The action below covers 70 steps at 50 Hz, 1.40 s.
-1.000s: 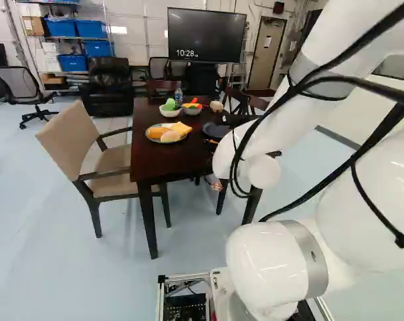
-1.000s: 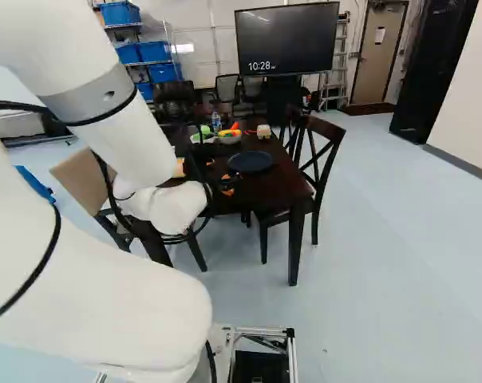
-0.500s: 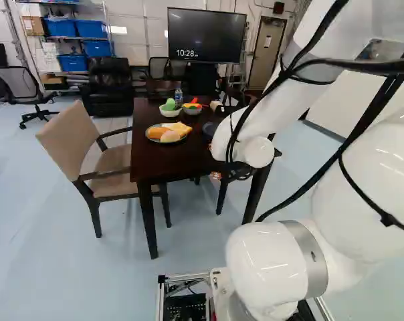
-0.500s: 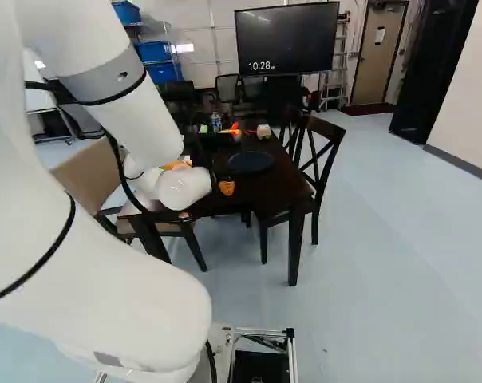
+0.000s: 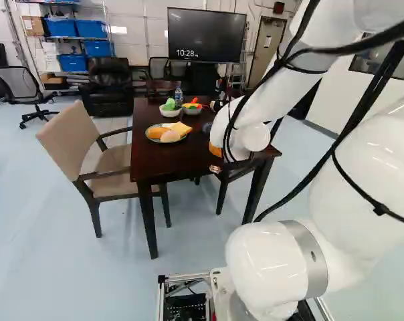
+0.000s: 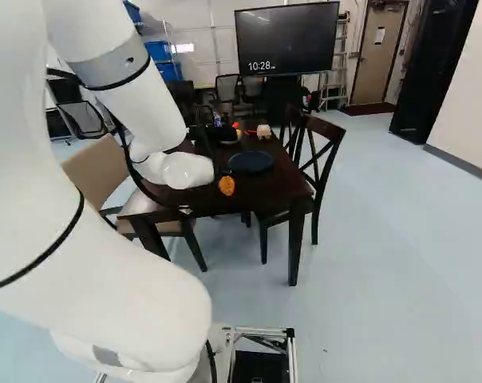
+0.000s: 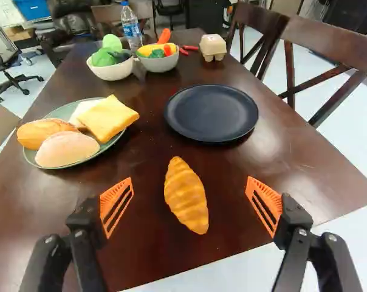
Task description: Move the croissant to the empty plate
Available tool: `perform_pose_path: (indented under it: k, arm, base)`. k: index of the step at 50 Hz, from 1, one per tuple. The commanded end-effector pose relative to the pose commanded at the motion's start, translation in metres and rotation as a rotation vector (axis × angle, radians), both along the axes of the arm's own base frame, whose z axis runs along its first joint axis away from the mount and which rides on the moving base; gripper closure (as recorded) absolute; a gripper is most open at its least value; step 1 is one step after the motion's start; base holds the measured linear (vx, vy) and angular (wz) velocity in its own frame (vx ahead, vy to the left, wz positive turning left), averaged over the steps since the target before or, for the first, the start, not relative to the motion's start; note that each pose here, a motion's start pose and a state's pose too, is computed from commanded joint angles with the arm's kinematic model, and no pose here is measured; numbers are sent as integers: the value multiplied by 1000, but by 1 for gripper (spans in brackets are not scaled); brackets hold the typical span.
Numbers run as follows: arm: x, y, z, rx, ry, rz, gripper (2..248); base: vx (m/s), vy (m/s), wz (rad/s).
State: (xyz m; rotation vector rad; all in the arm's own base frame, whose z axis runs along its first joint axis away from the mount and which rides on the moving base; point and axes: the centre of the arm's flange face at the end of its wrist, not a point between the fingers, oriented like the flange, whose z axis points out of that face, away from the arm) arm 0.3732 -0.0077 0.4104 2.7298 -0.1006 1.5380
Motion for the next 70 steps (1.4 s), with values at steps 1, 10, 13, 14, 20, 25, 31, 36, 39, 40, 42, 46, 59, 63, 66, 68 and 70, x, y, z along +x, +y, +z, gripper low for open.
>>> perform_pose_path:
  k: [1, 10, 13, 14, 20, 25, 31, 36, 39, 40, 42, 46, 59, 63, 66, 68, 70]
  arm:
    - [1, 0, 1, 1, 5, -1, 3]
    - [11, 0, 6, 6, 43, -1, 3]
    - [14, 0, 8, 7, 56, -1, 3]
    - [15, 0, 8, 7, 60, 0, 3]
    - [22, 0, 12, 10, 84, 1, 3]
    - [27, 1, 16, 11, 106, 2, 3]
    - [34, 1, 20, 14, 132, 4, 3]
    - [39, 1, 23, 17, 153, 3, 3]
    - [42, 1, 25, 20, 166, 2, 3]
    - [43, 1, 26, 21, 170, 1, 3]
    - [45, 1, 27, 24, 178, -1, 3]
    - [49, 1, 30, 31, 194, -5, 3]
    - [61, 1, 40, 55, 247, -20, 3]
    - [65, 2, 43, 64, 265, -25, 3]
    - [67, 2, 45, 70, 279, -27, 3]
    - [69, 2, 46, 73, 288, -28, 3]
    - [71, 3, 48, 77, 297, -28, 3]
  base:
    - [0, 0, 0]
    - [0, 0, 0]
    - [0, 0, 0]
    - [0, 0, 0]
    - [0, 0, 0]
    - [0, 0, 0]
    - [0, 0, 0]
    - [0, 0, 0]
    - [0, 0, 0]
    - [0, 0, 0]
    - [0, 0, 0]
    - [0, 0, 0]
    - [0, 0, 0]
    - [0, 0, 0]
    - [0, 0, 0]
    - [0, 0, 0]
    - [0, 0, 0]
